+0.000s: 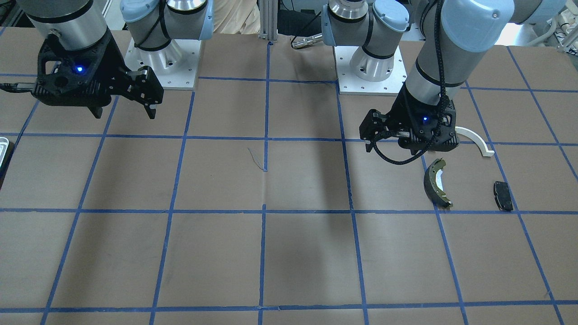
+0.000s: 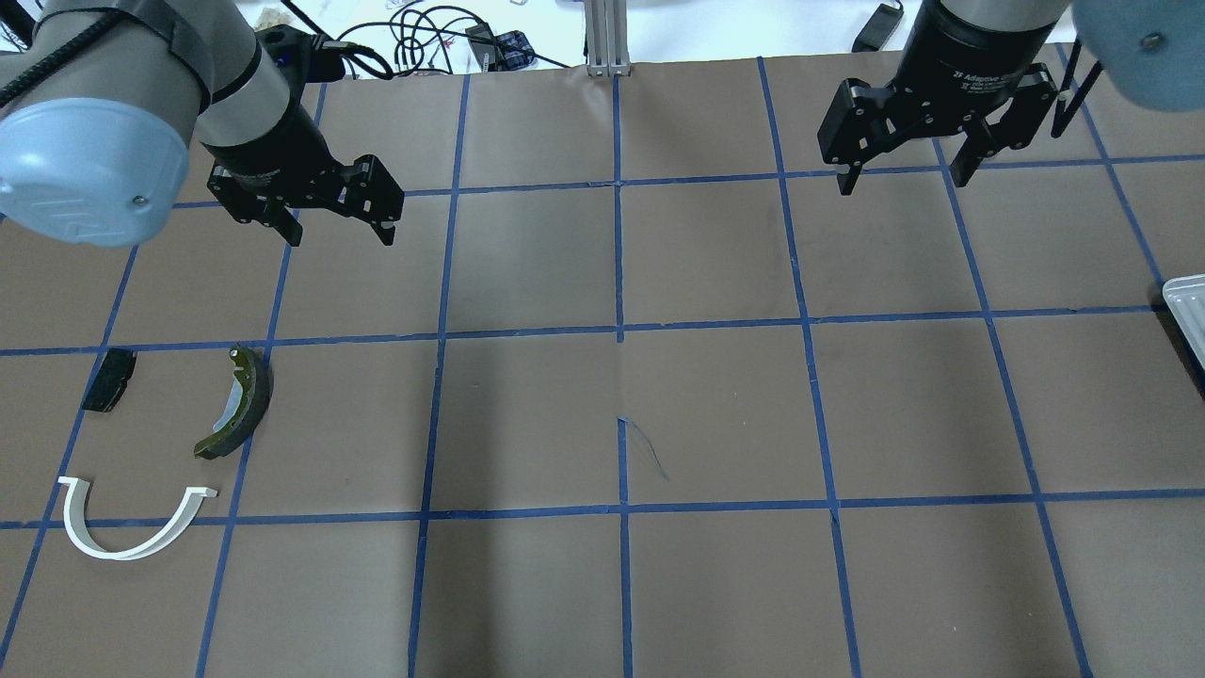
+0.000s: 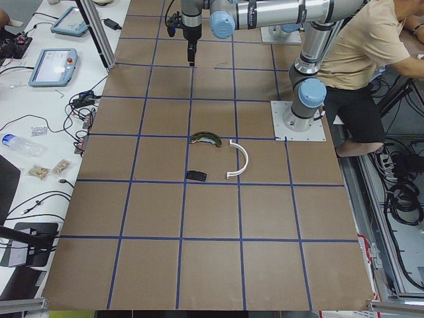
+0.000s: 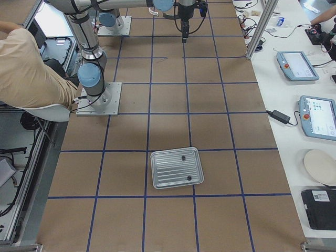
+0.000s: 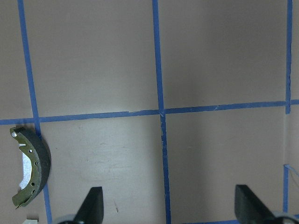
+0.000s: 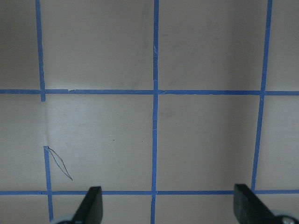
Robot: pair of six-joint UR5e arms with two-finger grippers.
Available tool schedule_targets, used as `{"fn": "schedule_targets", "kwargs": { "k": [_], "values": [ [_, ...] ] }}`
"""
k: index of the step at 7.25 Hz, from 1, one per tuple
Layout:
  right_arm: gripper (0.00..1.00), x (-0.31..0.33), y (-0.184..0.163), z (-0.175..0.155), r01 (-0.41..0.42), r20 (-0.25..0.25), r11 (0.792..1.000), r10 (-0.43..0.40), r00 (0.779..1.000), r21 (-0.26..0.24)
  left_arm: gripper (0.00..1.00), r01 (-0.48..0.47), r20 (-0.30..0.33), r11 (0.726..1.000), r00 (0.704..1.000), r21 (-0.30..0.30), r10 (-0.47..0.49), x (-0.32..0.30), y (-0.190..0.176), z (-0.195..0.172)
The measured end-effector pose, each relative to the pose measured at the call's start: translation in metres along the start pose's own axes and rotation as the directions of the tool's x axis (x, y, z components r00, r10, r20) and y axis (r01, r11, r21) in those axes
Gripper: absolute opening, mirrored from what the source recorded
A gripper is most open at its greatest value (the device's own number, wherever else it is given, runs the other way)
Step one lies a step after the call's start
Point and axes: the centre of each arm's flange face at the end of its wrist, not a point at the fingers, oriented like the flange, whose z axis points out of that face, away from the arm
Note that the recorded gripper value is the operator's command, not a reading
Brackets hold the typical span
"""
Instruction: Place bearing gear from tray to pile
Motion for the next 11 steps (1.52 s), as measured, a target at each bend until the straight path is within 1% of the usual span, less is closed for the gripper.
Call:
{"fn": "schedule_targets", "kwargs": {
  "k": [1,2,3,4,5,6,7,8,10,11],
  "values": [
    [1.00,0.001,0.000,0.000,0.004,-0.001,1.000,-0.004,1.000,0.001,1.00,0.001,0.003,1.000,1.000,0.007,-0.001,-0.001,0.001,-0.005],
    [1.00,0.004,-0.002,-0.002,0.024,0.000,1.000,-0.024,1.000,0.008,1.00,0.003,0.005,1.000,1.000,0.012,-0.003,-0.002,0.004,-0.014],
    [1.00,0.008,-0.003,-0.005,0.050,0.002,0.999,-0.050,0.999,0.016,1.00,0.005,0.005,1.000,1.000,-0.007,-0.005,-0.002,0.010,-0.021],
    [1.00,0.012,-0.005,-0.009,0.056,0.008,0.998,-0.056,0.998,0.024,1.00,0.006,0.006,0.999,1.000,-0.035,-0.006,-0.002,0.016,-0.025],
    [1.00,0.025,-0.010,-0.008,0.038,0.009,0.999,-0.039,0.999,0.025,1.00,0.007,0.008,0.999,1.000,-0.050,-0.007,-0.002,0.017,-0.025],
    [1.00,0.060,-0.017,-0.002,0.007,0.005,1.000,-0.007,1.000,0.011,1.00,0.007,0.008,0.998,1.000,-0.057,-0.006,-0.002,0.017,-0.024],
    [1.00,0.106,-0.022,0.002,0.010,0.002,1.000,-0.010,1.000,0.002,1.00,0.006,0.008,0.998,1.000,-0.063,-0.006,-0.002,0.017,-0.021],
    [1.00,0.155,-0.025,0.008,0.053,-0.008,0.999,-0.053,0.999,-0.007,1.00,0.006,0.008,0.998,1.000,-0.068,-0.006,-0.002,0.018,-0.019],
    [1.00,0.266,-0.034,0.034,0.145,-0.040,0.989,-0.146,0.989,-0.028,1.00,0.006,0.007,0.997,1.000,-0.073,-0.006,-0.002,0.018,-0.016],
    [1.00,0.319,-0.034,0.051,0.222,-0.049,0.974,-0.224,0.973,-0.032,1.00,0.006,0.006,0.997,1.000,-0.076,-0.006,-0.002,0.018,-0.013]
  ]
}}
